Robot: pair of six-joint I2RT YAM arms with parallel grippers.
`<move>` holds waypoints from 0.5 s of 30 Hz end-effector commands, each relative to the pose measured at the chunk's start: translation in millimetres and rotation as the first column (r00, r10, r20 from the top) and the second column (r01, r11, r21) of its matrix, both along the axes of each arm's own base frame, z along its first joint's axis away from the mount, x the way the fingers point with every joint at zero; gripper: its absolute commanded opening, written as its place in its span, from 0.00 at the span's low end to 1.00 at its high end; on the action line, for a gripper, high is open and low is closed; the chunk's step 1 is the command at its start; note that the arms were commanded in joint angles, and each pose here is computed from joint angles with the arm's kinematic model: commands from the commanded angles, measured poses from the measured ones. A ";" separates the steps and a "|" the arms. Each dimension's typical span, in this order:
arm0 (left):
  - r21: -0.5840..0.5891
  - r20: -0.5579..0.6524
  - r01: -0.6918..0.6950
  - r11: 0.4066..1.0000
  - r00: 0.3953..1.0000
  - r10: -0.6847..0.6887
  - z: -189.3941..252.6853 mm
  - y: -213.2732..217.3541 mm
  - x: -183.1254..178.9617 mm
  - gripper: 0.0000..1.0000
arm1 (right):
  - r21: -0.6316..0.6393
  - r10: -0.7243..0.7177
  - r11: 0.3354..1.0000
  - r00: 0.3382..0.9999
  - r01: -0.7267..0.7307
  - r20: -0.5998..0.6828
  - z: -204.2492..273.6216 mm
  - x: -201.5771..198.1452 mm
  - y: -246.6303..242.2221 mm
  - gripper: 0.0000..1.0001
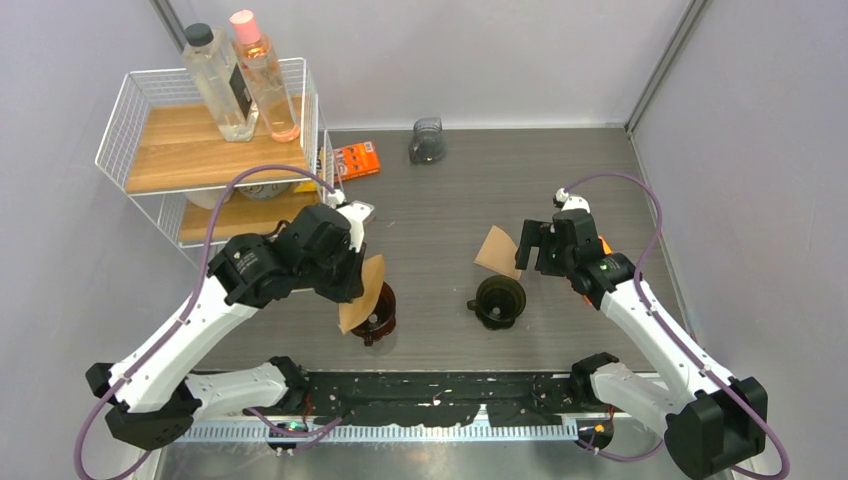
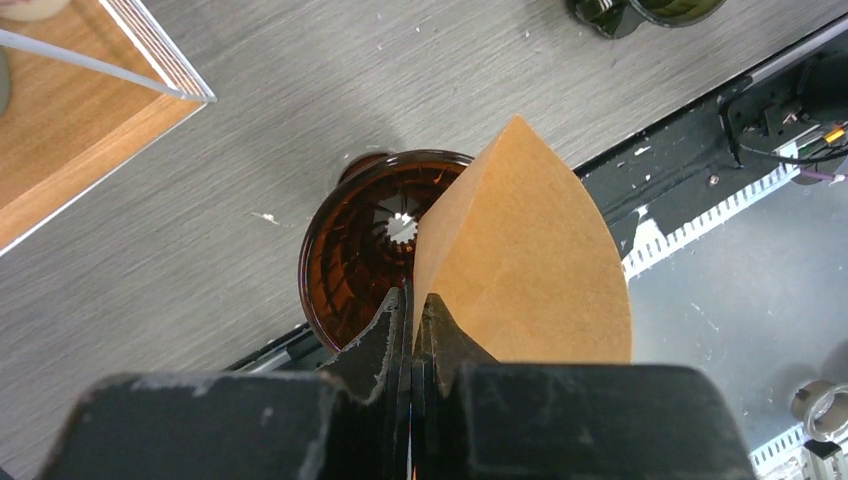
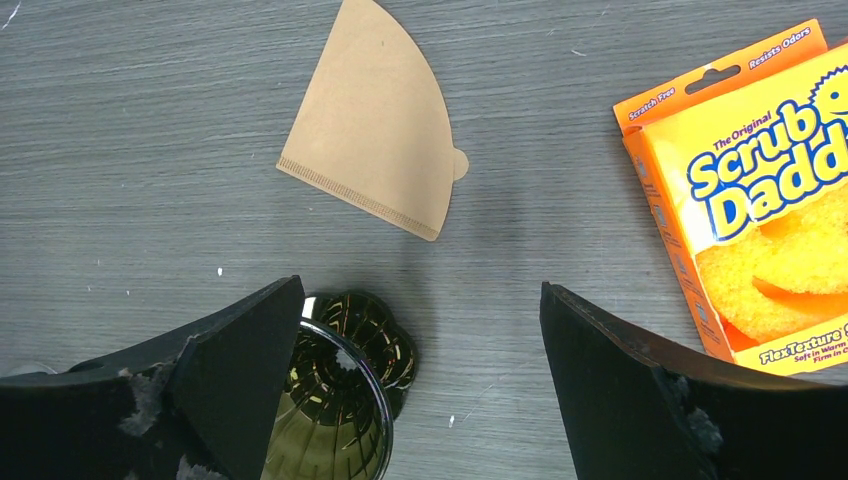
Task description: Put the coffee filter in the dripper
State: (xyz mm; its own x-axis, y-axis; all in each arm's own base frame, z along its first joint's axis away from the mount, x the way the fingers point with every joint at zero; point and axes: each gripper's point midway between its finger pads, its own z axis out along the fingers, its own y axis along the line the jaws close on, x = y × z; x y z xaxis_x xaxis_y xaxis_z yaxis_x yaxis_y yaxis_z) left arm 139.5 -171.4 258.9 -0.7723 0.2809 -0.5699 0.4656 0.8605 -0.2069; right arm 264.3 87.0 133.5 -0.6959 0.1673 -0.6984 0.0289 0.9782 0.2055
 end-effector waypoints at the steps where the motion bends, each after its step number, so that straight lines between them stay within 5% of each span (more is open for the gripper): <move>1: 0.008 -0.053 0.016 1.000 0.998 -0.015 -7.4 -2.7 -6.6 0.00 | 0.009 -0.019 1.000 0.999 0.018 0.050 9.8 7.9 -1.5 0.96; 15: 0.057 -0.133 0.003 0.998 0.991 0.005 -40.4 -9.5 -5.3 0.00 | -0.003 -0.022 1.000 0.998 0.022 0.052 9.7 7.5 -4.2 0.96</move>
